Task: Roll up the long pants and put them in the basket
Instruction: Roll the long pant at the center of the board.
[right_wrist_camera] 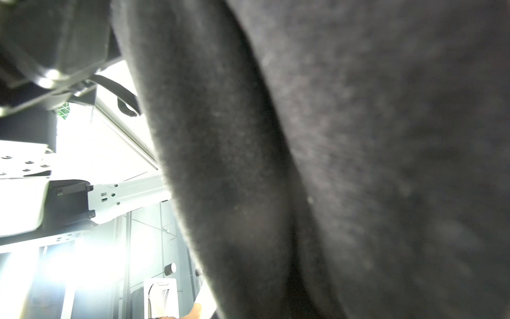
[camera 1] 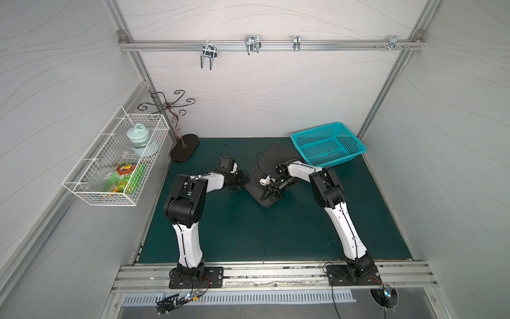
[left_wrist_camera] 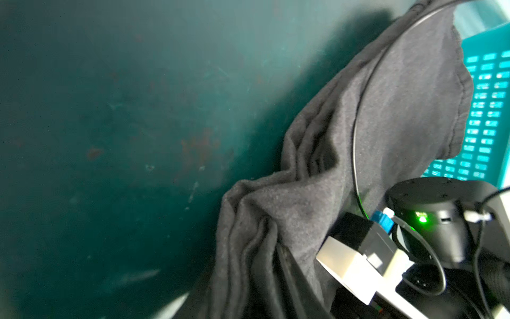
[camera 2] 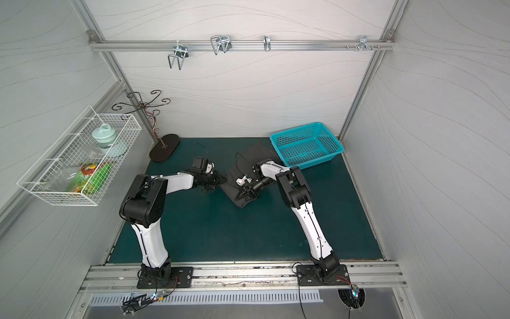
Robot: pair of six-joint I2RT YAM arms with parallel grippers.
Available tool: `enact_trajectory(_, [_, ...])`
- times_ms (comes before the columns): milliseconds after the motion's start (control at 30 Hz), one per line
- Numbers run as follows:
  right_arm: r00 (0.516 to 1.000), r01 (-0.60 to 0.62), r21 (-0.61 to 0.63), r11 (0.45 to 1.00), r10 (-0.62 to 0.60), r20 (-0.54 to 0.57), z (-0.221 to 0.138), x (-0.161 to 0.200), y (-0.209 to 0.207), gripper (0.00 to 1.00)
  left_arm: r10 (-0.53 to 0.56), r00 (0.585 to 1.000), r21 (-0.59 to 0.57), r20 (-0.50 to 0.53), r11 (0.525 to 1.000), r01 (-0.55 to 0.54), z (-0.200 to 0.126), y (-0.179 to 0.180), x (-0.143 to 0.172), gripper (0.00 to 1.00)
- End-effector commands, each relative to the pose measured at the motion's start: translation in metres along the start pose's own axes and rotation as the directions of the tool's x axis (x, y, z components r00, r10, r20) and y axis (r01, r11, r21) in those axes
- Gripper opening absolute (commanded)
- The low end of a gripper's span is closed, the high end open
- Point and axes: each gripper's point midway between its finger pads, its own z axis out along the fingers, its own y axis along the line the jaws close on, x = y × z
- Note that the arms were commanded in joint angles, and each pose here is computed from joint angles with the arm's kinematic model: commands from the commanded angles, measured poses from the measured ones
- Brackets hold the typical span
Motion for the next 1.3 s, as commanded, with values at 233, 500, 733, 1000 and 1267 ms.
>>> enact_trajectory(233, [0.991,-0.077,0.153,0.985,0.092,-0.093,0.024,0.029,-0.043,0.01,-0.053,0.998,-0.402,-0.04,0.915,0.033,0.0,0.099,-0.002,0.26])
enact_trajectory(500, [0.994,-0.044,0.164,0.985,0.06,-0.094,0.021,0.029,-0.036,0.23,-0.048,0.99,-0.518,-0.132,0.855,-0.027,-0.029,0.108,0.01,0.23])
enact_trajectory(733, [0.995,0.069,0.284,0.956,-0.046,-0.087,0.002,0.035,-0.016,0.25,-0.074,0.974,-0.585,-0.216,0.808,-0.068,-0.045,0.116,0.029,0.23])
enact_trajectory(1000, [0.96,0.251,0.557,0.792,-0.277,-0.04,-0.048,0.048,0.022,0.26,-0.092,0.957,-0.618,-0.275,0.779,-0.103,-0.048,0.103,0.042,0.23])
enact_trajectory(1267, [0.882,0.357,0.8,0.482,-0.457,-0.118,-0.069,0.069,0.04,0.28,-0.079,0.937,-0.645,-0.34,0.745,-0.171,-0.036,0.08,0.055,0.24])
